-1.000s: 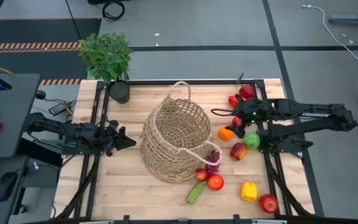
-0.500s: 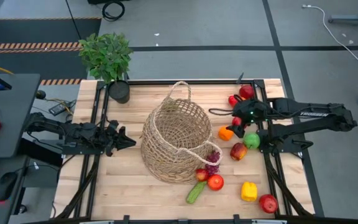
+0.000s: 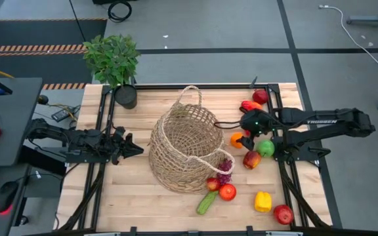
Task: Build produce basket
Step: Put the orange into the brown basket
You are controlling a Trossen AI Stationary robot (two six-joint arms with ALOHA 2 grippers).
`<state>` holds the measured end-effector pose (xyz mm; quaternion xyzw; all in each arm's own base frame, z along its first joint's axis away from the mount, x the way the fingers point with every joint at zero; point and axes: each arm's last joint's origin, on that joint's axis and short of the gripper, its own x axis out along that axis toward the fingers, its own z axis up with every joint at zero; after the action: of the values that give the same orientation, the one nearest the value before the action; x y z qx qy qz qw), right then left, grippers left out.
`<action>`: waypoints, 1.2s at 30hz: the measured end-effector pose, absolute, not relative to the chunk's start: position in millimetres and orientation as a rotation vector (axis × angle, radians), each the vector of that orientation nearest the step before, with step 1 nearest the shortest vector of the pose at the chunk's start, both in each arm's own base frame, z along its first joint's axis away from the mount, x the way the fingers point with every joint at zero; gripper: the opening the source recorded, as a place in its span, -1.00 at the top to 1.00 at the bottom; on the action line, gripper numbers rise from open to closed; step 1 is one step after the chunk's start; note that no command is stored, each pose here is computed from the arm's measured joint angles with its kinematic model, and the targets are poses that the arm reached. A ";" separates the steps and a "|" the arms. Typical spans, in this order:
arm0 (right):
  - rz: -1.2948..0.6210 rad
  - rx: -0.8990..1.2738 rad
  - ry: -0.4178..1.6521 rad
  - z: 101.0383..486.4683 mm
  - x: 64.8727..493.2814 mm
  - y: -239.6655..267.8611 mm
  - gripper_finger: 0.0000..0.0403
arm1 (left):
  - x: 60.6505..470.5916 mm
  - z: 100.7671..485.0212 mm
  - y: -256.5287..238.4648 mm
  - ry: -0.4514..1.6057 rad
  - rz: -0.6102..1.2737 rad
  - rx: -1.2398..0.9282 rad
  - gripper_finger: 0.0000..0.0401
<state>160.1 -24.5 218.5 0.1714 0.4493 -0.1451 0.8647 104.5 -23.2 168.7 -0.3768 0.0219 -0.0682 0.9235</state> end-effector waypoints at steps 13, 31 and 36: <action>-0.287 0.381 0.926 185.3 158.6 -15.2 -0.93 | 104.5 168.7 -23.2 0.045 -0.140 -0.774 0.71; -0.381 0.323 0.963 162.1 160.7 -15.3 -0.93 | 104.5 168.8 -23.2 0.045 -0.140 -0.774 0.71; -0.370 0.328 0.998 153.3 168.4 -15.3 -0.92 | 104.5 168.6 -23.2 0.045 -0.140 -0.773 0.69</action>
<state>168.4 -15.3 153.3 0.1554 0.4735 -0.1757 0.8490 104.5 -23.2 168.6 -0.3767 0.0220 -0.0682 0.9236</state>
